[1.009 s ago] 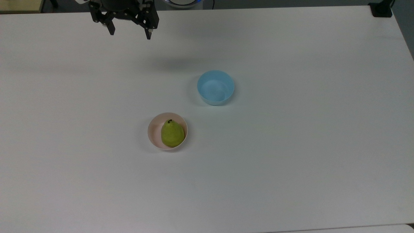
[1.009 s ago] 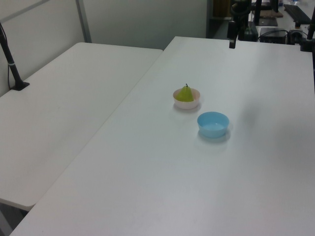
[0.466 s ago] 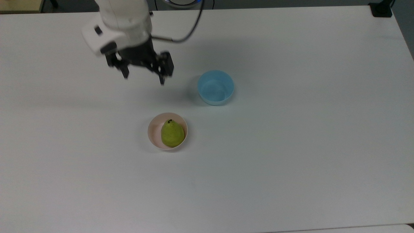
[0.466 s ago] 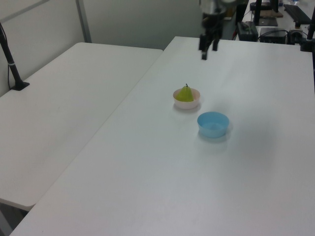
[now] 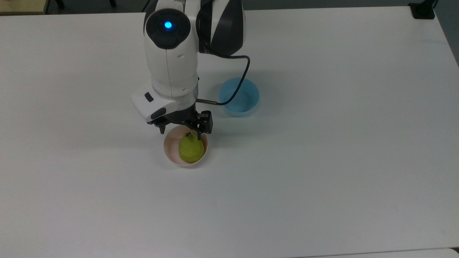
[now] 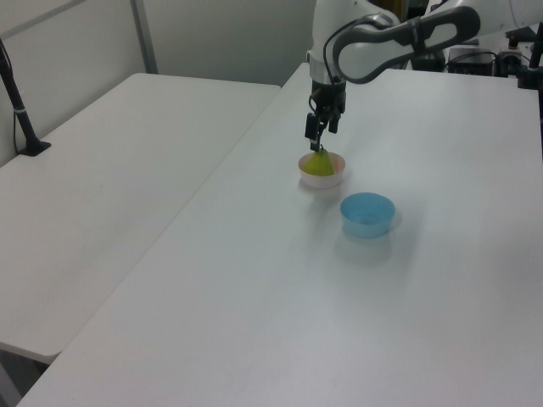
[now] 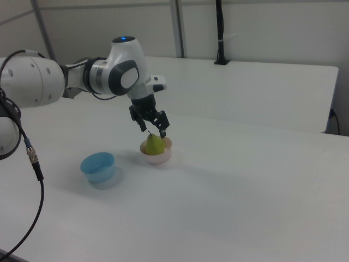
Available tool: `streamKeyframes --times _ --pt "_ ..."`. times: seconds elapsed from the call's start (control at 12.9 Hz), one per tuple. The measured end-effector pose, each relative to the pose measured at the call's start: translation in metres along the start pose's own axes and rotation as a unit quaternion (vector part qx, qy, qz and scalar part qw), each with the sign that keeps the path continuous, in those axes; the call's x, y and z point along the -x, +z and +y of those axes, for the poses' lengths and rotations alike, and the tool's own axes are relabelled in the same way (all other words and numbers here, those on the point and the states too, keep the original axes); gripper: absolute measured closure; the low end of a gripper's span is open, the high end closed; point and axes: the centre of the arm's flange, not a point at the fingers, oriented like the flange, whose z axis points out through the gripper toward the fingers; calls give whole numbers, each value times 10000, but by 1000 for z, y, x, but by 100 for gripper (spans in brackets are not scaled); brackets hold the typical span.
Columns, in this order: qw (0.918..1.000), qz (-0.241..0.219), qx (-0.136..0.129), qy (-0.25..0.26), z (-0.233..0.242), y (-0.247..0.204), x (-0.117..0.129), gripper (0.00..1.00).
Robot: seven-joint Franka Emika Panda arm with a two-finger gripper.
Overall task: Pick up a pear from the bowl
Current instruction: 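Lower the gripper into the pink bowl and close on the pear, then lift the pear out of the bowl and carry it away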
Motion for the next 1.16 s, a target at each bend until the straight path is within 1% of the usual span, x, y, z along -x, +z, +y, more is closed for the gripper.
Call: streamKeyframes --times 0.16,0.31,0.39,0.47,0.54,0.62,0.7,0.78,1.01,1.16 --pt "10000 -62 44 -35 -5 23 -1 0" --pt "9998 -133 111 -135 -11 40 0 5" --pt "9996 -172 127 -199 -12 46 0 11" --pt "9994 -206 139 -236 -13 52 1 12" --pt "9994 -203 146 -254 -14 56 1 20" --pt "9992 -209 181 -278 -14 60 1 21" --pt "9990 -204 229 -317 -13 60 1 31" --pt "9989 -190 250 -350 -14 59 0 33" --pt "9987 -98 240 -436 -19 50 -2 35" --pt "9986 117 176 -480 -16 16 -3 35"
